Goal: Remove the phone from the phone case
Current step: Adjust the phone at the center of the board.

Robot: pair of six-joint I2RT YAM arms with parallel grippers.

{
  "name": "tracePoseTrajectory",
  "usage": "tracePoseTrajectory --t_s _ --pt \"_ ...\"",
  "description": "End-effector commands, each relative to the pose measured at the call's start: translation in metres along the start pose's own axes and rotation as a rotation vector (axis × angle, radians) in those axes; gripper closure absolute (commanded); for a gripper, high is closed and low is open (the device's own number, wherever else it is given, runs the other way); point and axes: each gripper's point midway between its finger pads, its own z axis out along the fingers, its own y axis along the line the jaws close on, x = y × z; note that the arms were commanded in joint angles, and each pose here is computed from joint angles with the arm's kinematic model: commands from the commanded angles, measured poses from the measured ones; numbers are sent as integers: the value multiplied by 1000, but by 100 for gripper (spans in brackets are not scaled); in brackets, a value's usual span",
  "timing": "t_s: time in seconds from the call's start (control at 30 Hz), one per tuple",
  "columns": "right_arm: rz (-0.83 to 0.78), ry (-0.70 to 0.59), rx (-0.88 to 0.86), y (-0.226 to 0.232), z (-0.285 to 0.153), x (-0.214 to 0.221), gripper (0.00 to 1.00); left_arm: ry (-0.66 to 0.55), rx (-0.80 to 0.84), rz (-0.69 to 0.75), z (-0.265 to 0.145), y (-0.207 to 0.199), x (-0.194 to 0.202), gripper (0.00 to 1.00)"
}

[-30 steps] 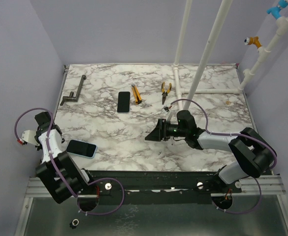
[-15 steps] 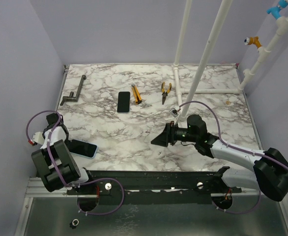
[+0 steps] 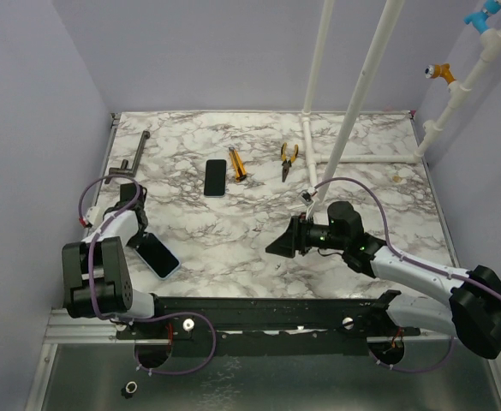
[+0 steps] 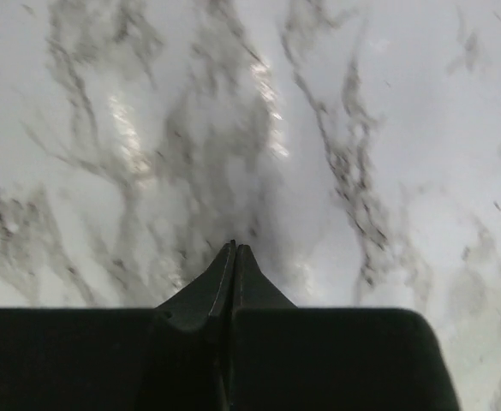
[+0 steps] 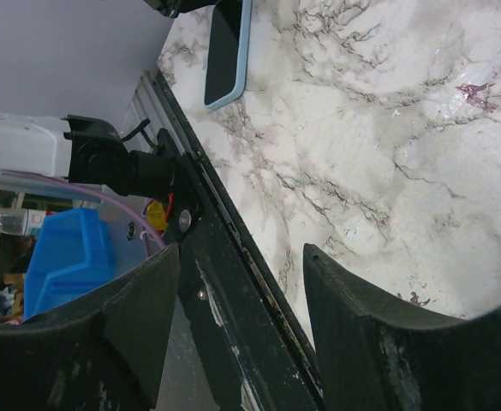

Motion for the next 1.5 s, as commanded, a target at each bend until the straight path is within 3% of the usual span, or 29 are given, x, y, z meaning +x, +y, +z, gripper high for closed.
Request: tracePoseTrajectory --t_s 0.0,0.17,0.27,0.47,0.63,0.87,1.03,1.27,1.47 --pt "-11 -9 34 -6 -4 4 37 177 34 103 -13 -9 76 100" --pt "-7 -15 50 -7 -7 5 36 204 126 211 -41 -36 120 100" --pt "-7 -12 66 -8 -10 5 37 209 191 211 -57 -54 123 100" --pt "-9 -15 112 -15 -17 9 36 68 301 215 -97 -60 68 100" --pt "20 -7 124 -23 -17 18 36 -6 260 148 -101 -19 28 85" --pt "53 6 113 -24 -13 22 36 85 99 55 -58 32 27 85" --pt "44 -6 111 -18 -16 17 36 98 59 0 -48 38 29 85" --pt "51 -19 121 -19 -20 18 36 256 129 104 -42 18 69 91" --pt "52 -28 124 -15 -23 14 36 285 192 240 -60 11 116 94"
